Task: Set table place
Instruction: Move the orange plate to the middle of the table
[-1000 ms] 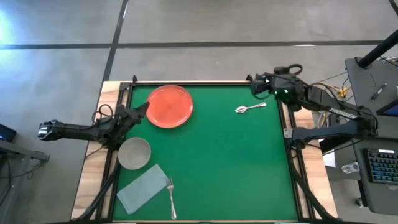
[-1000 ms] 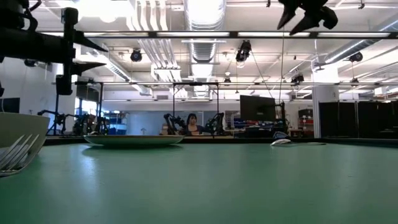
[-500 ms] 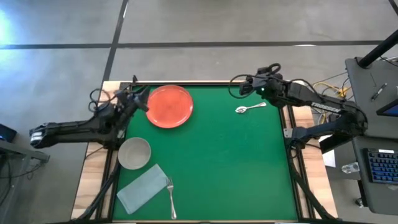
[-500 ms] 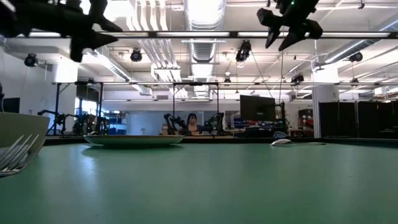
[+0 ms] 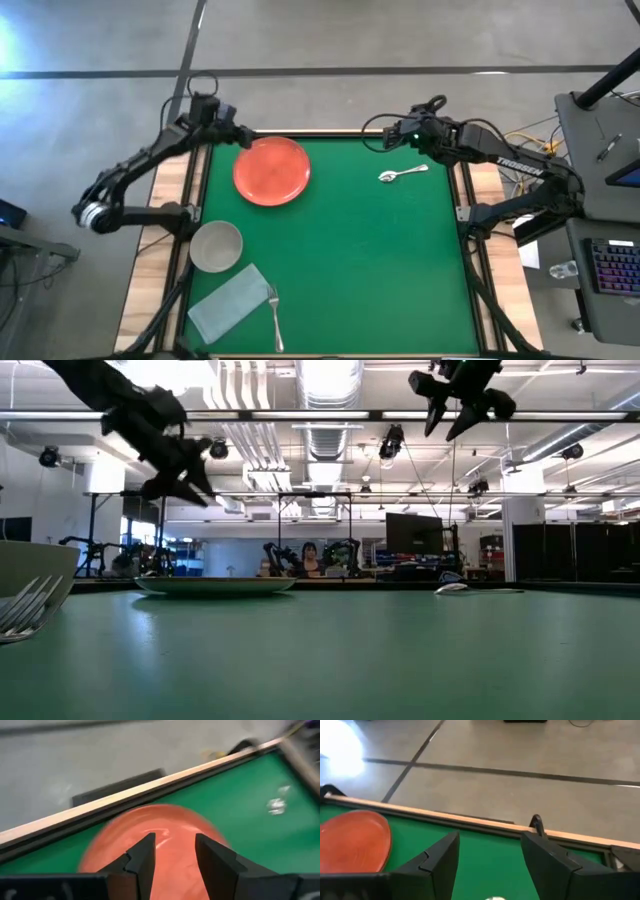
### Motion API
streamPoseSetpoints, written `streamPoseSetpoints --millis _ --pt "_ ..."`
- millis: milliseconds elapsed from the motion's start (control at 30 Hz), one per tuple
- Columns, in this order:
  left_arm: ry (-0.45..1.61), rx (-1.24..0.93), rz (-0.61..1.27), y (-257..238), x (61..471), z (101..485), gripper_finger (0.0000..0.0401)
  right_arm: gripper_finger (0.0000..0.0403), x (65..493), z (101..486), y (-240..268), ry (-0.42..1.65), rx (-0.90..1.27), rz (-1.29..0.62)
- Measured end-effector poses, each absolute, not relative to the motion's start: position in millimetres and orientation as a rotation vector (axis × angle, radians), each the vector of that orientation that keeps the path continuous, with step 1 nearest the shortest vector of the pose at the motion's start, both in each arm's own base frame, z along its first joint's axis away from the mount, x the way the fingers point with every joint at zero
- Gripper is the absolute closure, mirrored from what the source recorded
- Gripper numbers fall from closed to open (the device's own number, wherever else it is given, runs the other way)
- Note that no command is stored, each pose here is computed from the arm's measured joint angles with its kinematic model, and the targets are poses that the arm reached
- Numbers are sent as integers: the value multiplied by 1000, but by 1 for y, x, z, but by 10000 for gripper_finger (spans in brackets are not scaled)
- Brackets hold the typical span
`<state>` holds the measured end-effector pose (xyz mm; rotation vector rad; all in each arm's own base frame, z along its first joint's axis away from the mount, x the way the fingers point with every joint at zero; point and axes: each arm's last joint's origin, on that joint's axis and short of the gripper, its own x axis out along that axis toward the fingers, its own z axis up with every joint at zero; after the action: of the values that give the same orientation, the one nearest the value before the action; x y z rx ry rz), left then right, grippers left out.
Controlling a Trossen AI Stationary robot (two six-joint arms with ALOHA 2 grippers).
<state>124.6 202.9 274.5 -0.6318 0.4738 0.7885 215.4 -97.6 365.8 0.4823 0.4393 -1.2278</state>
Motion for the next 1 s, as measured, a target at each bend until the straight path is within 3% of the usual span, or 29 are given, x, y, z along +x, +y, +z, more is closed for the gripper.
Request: streamPoseSetpoints --millis 267,533,700,900,1000 --pt "629 -675 934 234 116 255 290 197 215 369 -98 457 451 -1223" --pt "763 -721 1007 253 122 230 394 207 212 363 -105 457 533 -1249" --pt "854 -767 1062 266 120 222 400 259 208 359 -114 485 582 -1231" --pt "954 -876 1065 284 112 210 401 370 205 358 -119 520 582 -1212" --pt "975 -915 1035 291 113 199 401 389 207 356 -121 541 576 -1201"
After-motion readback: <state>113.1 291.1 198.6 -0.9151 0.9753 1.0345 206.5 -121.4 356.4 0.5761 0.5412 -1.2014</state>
